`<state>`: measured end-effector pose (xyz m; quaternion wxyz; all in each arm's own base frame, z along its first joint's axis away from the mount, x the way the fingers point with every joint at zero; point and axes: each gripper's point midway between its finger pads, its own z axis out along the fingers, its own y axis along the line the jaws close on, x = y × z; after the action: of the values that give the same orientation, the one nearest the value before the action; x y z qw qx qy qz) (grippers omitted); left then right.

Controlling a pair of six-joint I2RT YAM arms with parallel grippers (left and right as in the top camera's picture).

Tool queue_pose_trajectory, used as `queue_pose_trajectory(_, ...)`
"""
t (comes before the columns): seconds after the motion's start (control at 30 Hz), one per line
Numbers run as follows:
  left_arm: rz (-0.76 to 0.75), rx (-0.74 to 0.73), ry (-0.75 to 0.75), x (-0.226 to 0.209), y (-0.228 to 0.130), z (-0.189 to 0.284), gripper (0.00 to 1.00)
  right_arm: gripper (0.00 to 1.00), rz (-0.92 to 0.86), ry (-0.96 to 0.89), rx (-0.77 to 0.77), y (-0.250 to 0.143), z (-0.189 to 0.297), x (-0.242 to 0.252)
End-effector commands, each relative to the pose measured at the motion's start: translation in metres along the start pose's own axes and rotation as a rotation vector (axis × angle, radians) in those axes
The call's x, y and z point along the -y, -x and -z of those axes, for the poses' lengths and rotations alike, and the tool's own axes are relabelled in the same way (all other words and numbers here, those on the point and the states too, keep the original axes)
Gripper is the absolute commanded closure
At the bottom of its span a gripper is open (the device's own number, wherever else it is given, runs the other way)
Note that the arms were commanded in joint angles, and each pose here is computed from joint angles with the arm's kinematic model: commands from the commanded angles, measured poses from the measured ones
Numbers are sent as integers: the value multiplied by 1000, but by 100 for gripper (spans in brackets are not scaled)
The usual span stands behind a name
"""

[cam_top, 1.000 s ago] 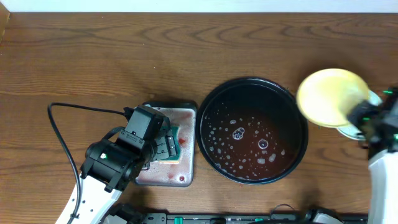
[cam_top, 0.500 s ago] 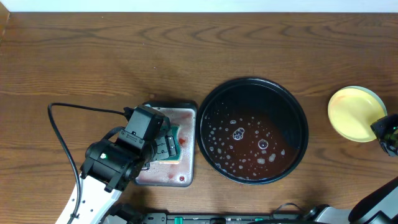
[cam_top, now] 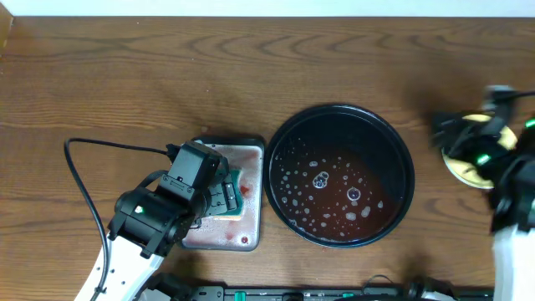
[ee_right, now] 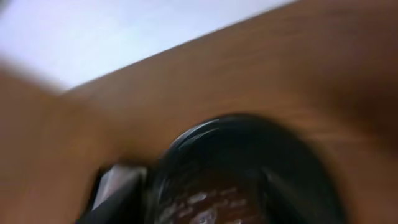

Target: Clean dirty plates on tray and stack at the side

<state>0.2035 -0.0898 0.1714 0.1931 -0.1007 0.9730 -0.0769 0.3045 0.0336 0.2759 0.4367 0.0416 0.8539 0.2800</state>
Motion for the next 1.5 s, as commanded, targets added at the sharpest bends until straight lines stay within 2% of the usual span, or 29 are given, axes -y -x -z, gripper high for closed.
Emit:
queue_pose_trajectory(0.0, 1, 1, 0, 0, 1, 1, 15, 1, 193, 220, -49, -29, 16, -79)
queue_pose_trajectory(0.1, 1, 1, 0, 0, 1, 1, 15, 1, 276, 342, -64, -47, 32, -120)
queue_pose_trajectory(0.23, 1, 1, 0, 0, 1, 1, 15, 1, 331, 436, -79, -65, 52, -148)
queue_pose_trajectory(0.43, 1, 1, 0, 0, 1, 1, 15, 1, 310, 397, -118, -79, 59, -140)
queue_pose_trajectory(0.63, 1, 1, 0, 0, 1, 1, 15, 1, 466, 392, -35, -78, 73, -141)
queue_pose_trajectory(0.73, 1, 1, 0, 0, 1, 1, 15, 1, 545, 261, 49, -69, 74, -120)
queue_pose_trajectory(0.83, 1, 1, 0, 0, 1, 1, 15, 1, 536, 97, 134, -62, 72, -87)
queue_pose_trajectory(0.97, 1, 1, 0, 0, 1, 1, 15, 1, 535, 17, 257, -66, 65, -57)
queue_pose_trajectory(1.13, 1, 1, 0, 0, 1, 1, 15, 1, 554, -19, 357, -81, 49, -30)
queue_pose_trajectory(1.47, 1, 1, 0, 0, 1, 1, 15, 1, 636, 9, 540, -103, 21, -7)
